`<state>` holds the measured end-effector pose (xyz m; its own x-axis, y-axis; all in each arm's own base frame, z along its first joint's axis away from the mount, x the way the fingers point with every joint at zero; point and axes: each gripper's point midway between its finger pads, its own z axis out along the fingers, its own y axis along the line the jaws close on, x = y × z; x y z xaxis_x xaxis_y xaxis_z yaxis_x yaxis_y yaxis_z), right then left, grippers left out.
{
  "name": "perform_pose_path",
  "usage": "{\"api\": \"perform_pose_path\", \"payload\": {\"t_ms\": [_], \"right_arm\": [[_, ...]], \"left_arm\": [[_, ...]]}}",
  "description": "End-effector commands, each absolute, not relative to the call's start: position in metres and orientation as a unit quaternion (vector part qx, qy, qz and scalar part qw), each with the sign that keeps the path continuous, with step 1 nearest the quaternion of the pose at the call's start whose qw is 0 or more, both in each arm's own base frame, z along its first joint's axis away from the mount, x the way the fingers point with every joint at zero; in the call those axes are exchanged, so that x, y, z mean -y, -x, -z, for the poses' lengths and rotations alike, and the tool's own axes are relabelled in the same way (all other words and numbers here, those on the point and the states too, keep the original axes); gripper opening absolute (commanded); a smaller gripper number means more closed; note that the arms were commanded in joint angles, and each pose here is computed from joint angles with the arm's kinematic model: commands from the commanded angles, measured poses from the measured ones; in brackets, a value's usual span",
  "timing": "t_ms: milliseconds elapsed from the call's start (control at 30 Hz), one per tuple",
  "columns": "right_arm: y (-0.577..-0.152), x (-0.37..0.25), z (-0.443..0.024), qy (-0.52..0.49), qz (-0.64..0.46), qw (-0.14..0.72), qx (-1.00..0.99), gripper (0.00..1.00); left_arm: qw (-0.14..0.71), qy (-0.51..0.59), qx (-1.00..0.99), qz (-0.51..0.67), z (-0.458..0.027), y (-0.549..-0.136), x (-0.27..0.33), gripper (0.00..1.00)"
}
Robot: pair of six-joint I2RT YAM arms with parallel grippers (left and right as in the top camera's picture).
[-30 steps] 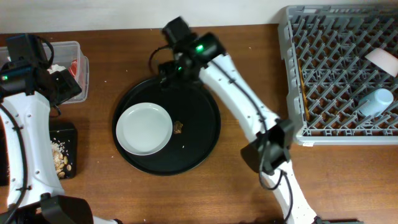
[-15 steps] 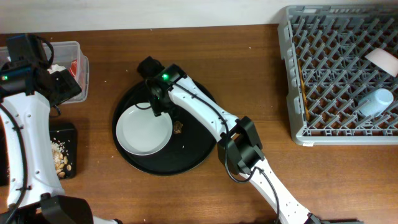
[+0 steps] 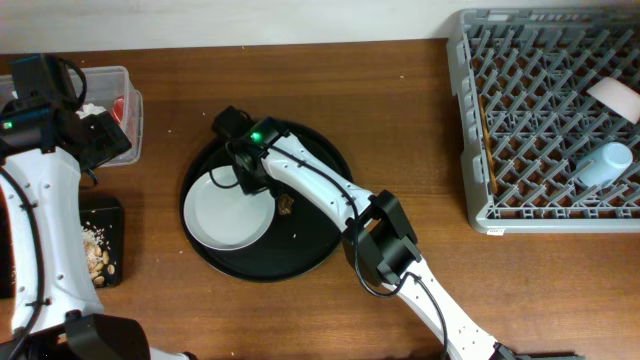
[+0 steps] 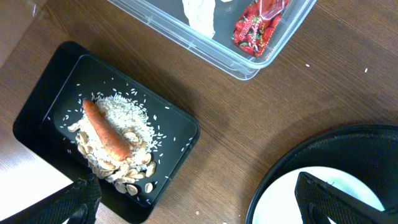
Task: Sort waste into correct bins and load items into the dishwasher rack
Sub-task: 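Carry the plate to the rack and stand it upright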
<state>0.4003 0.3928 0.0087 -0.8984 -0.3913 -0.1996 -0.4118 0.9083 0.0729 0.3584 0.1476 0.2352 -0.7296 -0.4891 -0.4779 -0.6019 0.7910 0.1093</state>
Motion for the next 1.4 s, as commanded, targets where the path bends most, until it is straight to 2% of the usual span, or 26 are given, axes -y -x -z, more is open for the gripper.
{"api": "perform_pose_path", "payload": {"t_ms": [0, 100, 267, 300, 367, 467, 600, 700, 800, 933, 1033, 1367], "right_arm": [[-0.407, -0.378, -0.021, 0.194, -0.051, 0.093, -0.975, 0.04], [-0.422, -0.364, -0.057, 0.176, -0.062, 0.116, -0.976, 0.04], [-0.459, -0.308, -0.177, 0.119, -0.119, 0.203, -0.965, 0.04], [-0.465, -0.282, -0.206, 0.109, -0.12, 0.225, -0.961, 0.04], [-0.479, -0.188, -0.259, 0.043, -0.062, 0.273, -0.959, 0.04], [-0.477, -0.058, -0.287, -0.07, 0.052, 0.286, -0.954, 0.04], [-0.447, 0.117, -0.299, -0.217, 0.277, 0.249, -0.902, 0.04], [-0.439, 0.182, -0.296, -0.283, 0.302, 0.241, -0.878, 0.04], [-0.444, 0.22, -0.297, -0.324, 0.306, 0.264, -0.855, 0.04], [-0.488, 0.218, -0.278, -0.214, 0.262, 0.282, -0.898, 0.04], [-0.509, 0.221, -0.257, -0.168, 0.271, 0.275, -0.907, 0.04], [-0.525, 0.219, -0.209, -0.152, 0.266, 0.239, -0.921, 0.04]], "left_arm": [[0.214, 0.3, -0.92, -0.132, -0.233, -0.357, -0.148, 0.99], [0.214, 0.3, -0.92, -0.132, -0.233, -0.357, -0.148, 0.99], [0.214, 0.3, -0.92, -0.132, -0.233, -0.357, -0.148, 0.99], [0.214, 0.3, -0.92, -0.132, -0.233, -0.357, -0.148, 0.99], [0.214, 0.3, -0.92, -0.132, -0.233, -0.357, -0.148, 0.99], [0.214, 0.3, -0.92, -0.132, -0.233, -0.357, -0.148, 0.99], [0.214, 0.3, -0.92, -0.132, -0.233, -0.357, -0.148, 0.99], [0.214, 0.3, -0.92, -0.132, -0.233, -0.357, -0.148, 0.99], [0.214, 0.3, -0.92, -0.132, -0.233, -0.357, -0.148, 0.99], [0.214, 0.3, -0.92, -0.132, -0.233, -0.357, -0.148, 0.99], [0.214, 0.3, -0.92, -0.132, -0.233, -0.357, -0.148, 0.99], [0.214, 0.3, -0.92, -0.132, -0.233, -0.357, -0.148, 0.99]]}}
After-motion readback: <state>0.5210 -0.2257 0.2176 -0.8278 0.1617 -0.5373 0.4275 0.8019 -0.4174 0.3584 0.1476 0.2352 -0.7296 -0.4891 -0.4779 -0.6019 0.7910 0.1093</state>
